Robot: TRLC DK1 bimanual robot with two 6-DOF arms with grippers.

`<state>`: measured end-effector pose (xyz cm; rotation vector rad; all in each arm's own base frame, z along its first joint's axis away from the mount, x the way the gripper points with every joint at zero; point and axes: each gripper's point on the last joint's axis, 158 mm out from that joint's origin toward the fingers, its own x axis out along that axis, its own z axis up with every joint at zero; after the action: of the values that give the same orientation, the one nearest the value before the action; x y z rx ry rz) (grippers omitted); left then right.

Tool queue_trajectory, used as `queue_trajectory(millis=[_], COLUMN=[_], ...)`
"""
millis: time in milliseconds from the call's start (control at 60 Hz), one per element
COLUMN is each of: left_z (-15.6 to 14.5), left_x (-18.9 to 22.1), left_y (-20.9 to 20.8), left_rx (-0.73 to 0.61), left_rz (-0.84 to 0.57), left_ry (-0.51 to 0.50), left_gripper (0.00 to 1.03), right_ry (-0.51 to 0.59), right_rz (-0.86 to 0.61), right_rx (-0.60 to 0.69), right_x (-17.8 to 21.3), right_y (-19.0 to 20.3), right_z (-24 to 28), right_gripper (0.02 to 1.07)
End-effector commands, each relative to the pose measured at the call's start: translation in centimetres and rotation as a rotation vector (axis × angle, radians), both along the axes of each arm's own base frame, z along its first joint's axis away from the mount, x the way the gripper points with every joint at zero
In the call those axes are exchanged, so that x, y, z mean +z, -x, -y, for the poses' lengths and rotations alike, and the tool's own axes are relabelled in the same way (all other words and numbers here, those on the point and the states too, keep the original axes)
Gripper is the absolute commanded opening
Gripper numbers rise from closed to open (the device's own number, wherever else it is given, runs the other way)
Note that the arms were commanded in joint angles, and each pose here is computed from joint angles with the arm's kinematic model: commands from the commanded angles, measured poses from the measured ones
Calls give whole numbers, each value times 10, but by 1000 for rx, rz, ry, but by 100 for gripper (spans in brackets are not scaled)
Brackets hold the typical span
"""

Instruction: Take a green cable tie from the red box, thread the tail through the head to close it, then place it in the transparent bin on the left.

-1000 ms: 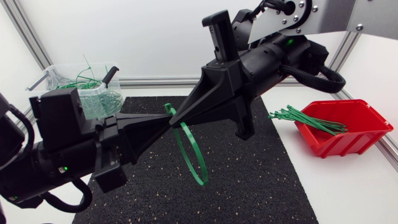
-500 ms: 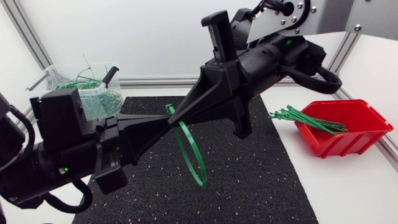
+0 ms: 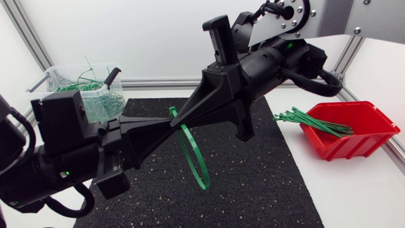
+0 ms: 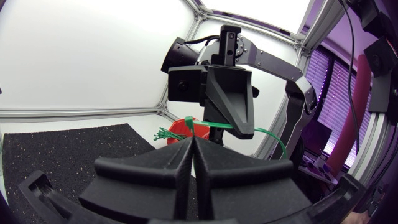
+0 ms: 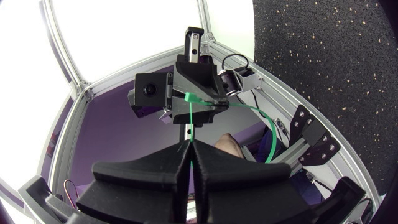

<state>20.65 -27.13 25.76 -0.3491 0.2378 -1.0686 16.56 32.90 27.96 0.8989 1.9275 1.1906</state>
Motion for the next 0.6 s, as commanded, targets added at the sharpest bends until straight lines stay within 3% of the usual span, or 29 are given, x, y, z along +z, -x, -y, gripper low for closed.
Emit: queue_trajectory(millis=[0, 583], left_z=[2, 1], left_x=[7, 3], left_y=[2, 0], left_rx=[-10, 10], left_rz=[4, 88], left_ry=[20, -19], left_gripper=[3, 3], right_ry=[-1, -42], right_rz=[-14, -83], right_rx=[-4, -3], right_x=[-6, 0], right_y=[-6, -10], right_z=[-3, -7], right_gripper=[8, 8])
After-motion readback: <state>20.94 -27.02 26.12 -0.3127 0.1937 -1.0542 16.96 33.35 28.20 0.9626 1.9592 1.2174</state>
